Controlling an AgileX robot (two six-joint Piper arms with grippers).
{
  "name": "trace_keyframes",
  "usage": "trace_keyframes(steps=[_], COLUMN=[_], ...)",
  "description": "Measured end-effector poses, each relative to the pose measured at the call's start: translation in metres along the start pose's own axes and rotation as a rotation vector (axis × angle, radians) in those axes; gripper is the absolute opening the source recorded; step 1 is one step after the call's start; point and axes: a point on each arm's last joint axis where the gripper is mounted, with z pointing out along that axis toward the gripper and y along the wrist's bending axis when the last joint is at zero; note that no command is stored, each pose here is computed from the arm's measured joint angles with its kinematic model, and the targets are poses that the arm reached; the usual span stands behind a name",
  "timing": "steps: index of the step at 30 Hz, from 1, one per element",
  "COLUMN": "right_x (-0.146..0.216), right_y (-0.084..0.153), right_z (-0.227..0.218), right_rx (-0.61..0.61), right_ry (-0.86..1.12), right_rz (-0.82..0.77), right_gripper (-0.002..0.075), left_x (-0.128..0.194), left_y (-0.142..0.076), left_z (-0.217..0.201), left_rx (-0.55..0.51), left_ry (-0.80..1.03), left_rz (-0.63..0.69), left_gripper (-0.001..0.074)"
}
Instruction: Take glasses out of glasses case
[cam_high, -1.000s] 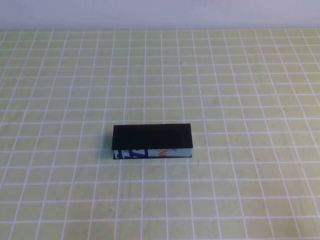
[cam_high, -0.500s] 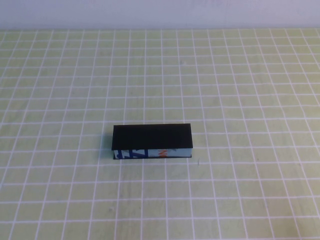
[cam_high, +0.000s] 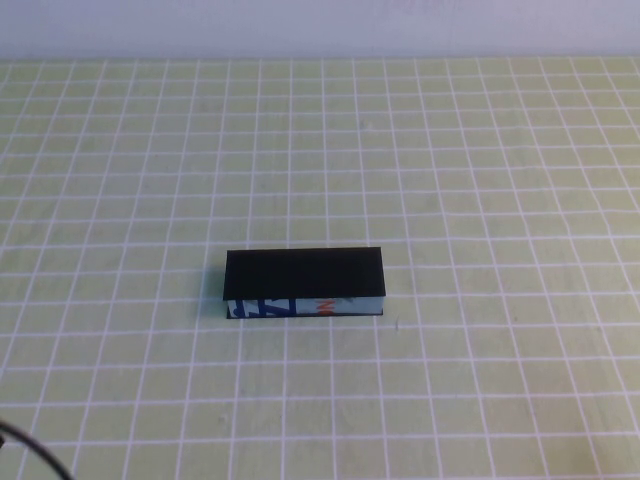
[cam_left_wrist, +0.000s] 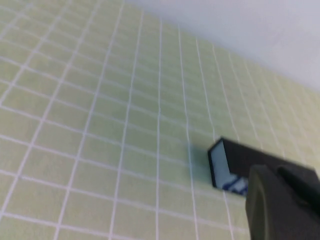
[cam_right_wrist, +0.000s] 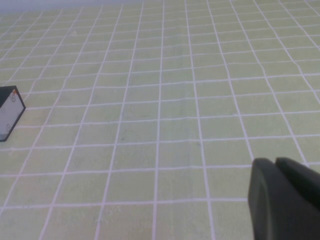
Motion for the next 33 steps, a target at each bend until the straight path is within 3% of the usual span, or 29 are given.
trace_keyframes(steps=[5, 9, 13, 18, 23, 33], right_x=[0.000, 0.000, 0.000, 0.000, 0.000, 0.000], right_y=[0.000, 0.000, 0.000, 0.000, 0.000, 0.000], right_z=[0.000, 0.000, 0.000, 0.000, 0.000, 0.000], right_rx=[0.000, 0.000, 0.000, 0.000, 0.000, 0.000], right_ry=[0.000, 0.000, 0.000, 0.000, 0.000, 0.000], right_rz=[0.000, 0.000, 0.000, 0.000, 0.000, 0.000], right_gripper=[-0.0018, -0.0018, -0.0018, -0.0018, -0.0018, -0.0018], left_x=[-0.036, -0.067, -0.093, -0.113, -0.111, -0.052], left_y=[-0.025, -0.043, -0.055, -0.058, -0.056, -0.079], left_z=[0.031, 0.068, 0.110, 0.165, 0.226, 0.327], left_rx=[0.022, 0.133, 0.263, 0.348, 0.373, 0.484], left_ry=[0.352, 0.548, 0.577, 0.577, 0.608, 0.752], left_rz=[0.143, 0.235, 0.281, 0.296, 0.330, 0.388], left_gripper=[-0.0004, -0.0004, -0.0004, -0.0004, -0.0004, -0.0004])
